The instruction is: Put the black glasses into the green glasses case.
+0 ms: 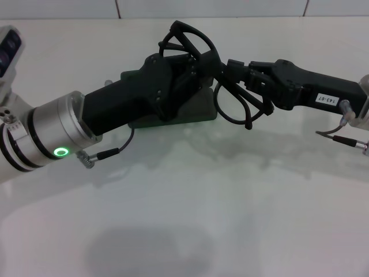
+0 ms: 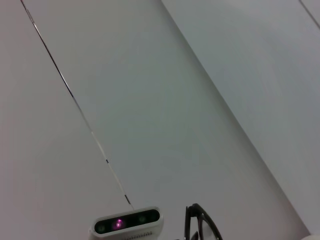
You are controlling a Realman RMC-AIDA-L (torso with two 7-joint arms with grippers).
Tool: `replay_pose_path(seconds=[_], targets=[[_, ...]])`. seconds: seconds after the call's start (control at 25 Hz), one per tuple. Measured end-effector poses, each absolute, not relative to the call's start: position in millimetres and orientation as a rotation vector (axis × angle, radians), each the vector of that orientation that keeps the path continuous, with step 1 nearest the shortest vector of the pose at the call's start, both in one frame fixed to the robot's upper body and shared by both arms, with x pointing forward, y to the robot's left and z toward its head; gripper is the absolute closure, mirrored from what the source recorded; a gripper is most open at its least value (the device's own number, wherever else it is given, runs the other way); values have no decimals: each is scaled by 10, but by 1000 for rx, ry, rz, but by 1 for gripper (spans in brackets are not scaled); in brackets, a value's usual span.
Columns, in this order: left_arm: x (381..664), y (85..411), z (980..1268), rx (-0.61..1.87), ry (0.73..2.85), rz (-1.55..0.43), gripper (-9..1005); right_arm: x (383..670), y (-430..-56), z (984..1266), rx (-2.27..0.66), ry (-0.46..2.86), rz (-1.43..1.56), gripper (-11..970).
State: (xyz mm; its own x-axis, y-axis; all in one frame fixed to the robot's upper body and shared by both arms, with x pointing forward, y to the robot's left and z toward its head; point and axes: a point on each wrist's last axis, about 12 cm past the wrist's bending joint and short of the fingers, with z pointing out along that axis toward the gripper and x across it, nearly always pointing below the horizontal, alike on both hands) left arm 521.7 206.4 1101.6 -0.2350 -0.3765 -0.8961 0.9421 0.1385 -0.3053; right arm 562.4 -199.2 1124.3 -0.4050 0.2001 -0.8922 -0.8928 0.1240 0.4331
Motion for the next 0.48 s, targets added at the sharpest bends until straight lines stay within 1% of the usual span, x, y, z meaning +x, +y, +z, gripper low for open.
replay_pose_path(seconds=[0.48], targets=[[5217,2064,11016,654,1210,-1404,941,5623,-1972,11255,-734,1450,1470,881]])
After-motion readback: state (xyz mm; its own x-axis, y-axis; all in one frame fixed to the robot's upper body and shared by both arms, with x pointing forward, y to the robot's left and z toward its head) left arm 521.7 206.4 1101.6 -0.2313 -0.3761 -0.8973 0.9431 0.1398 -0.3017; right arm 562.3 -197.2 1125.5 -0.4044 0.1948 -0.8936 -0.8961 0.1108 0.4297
